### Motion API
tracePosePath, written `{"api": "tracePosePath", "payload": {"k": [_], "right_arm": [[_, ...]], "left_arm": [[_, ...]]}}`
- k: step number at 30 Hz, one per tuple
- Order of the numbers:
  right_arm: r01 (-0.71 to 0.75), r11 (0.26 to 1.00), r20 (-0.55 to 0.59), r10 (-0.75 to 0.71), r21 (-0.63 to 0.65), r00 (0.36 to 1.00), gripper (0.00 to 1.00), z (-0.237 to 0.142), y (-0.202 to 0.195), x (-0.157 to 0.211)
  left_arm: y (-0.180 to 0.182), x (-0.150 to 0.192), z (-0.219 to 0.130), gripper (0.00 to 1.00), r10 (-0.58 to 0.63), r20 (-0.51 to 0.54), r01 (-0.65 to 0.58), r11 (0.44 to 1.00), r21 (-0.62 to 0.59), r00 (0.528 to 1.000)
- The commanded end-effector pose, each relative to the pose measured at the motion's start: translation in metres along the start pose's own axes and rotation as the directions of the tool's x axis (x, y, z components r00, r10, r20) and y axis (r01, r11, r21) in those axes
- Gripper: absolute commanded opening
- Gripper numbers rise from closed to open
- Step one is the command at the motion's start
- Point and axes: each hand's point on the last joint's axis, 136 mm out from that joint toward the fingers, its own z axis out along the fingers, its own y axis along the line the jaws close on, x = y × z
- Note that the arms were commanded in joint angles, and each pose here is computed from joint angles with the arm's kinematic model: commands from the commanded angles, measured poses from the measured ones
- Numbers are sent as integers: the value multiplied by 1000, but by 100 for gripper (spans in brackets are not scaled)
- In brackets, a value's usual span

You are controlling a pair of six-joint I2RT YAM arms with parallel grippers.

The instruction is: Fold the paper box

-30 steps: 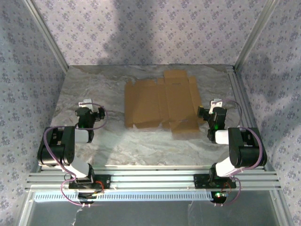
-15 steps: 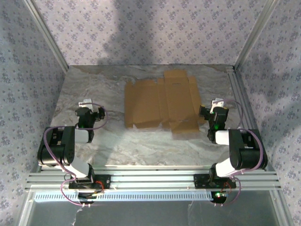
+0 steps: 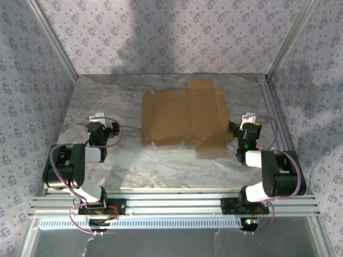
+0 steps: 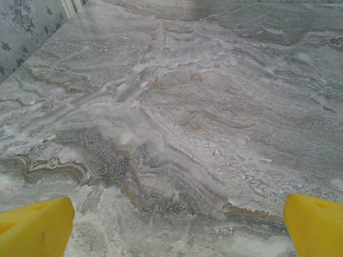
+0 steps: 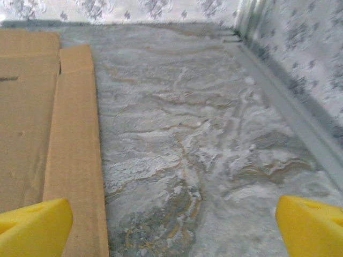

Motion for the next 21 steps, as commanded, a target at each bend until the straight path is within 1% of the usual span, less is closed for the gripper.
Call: {"api": "tracePosePath", "payload": {"k": [1, 3, 4, 6, 9, 10, 11, 12, 13, 14, 15, 16, 17, 18, 19, 20, 21], "right_arm": [[13, 995, 60, -20, 101, 998, 99, -20, -11, -22], [36, 992, 101, -48, 117, 994, 99, -36, -9, -46], [42, 990, 122, -59, 136, 991, 99, -47, -12, -62], [12, 989, 145, -34, 147, 989, 99, -70, -19, -96], [-64, 994, 188, 46, 92, 981, 99, -114, -26, -150], [-131, 989, 196, 115, 71, 974, 99, -131, -31, -164], [-254, 965, 172, 240, 64, 955, 99, -146, -39, -169], [-385, 921, 122, 376, 61, 918, 99, -158, -45, -166], [-512, 859, 29, 511, 22, 859, 99, -169, -39, -158], [-520, 844, -28, 521, -135, 853, 99, -176, -15, -171], [-509, 817, -66, 512, -272, 856, 99, -184, 5, -183], [-500, 783, -104, 500, -371, 860, 99, -193, 20, -190], [-515, 738, -172, 494, -436, 853, 99, -200, 35, -189], [-515, 713, -221, 470, -475, 855, 99, -204, 47, -185], [-512, 704, -286, 425, -493, 859, 99, -208, 58, -175], [-499, 720, -337, 373, -483, 864, 99, -209, 65, -162], [-485, 752, -371, 338, -447, 865, 99, -209, 65, -148]], "left_arm": [[-4, -30, -23, 100, 21, 50, -21, 1000, -20, 999], [-10, -43, -35, 100, 21, 43, -21, 1000, -1, 999], [-14, -51, -42, 100, 38, 67, -38, 999, -5, 997], [-24, -70, -57, 100, 55, 120, -55, 998, -1, 991], [-46, -115, -88, 100, 70, 187, -74, 997, 15, 980], [-53, -133, -100, 100, 57, 200, -60, 998, 11, 978], [-55, -147, -110, 100, -10, 190, 9, 1000, 4, 982], [-57, -157, -118, 100, -120, 139, 117, 993, 25, 983], [-57, -155, -124, 100, -264, 29, 263, 964, 32, 964], [-65, -152, -130, 100, -354, -82, 359, 932, 59, 932], [-79, -149, -131, 100, -382, -155, 401, 909, 119, 911], [-107, -148, -133, 100, -375, -234, 428, 867, 254, 897], [-135, -149, -139, 99, -354, -281, 441, 815, 375, 892], [-153, -145, -147, 92, -326, -307, 434, 799, 416, 894], [-170, -135, -159, 90, -291, -320, 411, 809, 421, 902], [-186, -126, -172, 90, -265, -329, 395, 807, 439, 906], [-203, -115, -184, 89, -249, -359, 403, 790, 462, 900]]}}
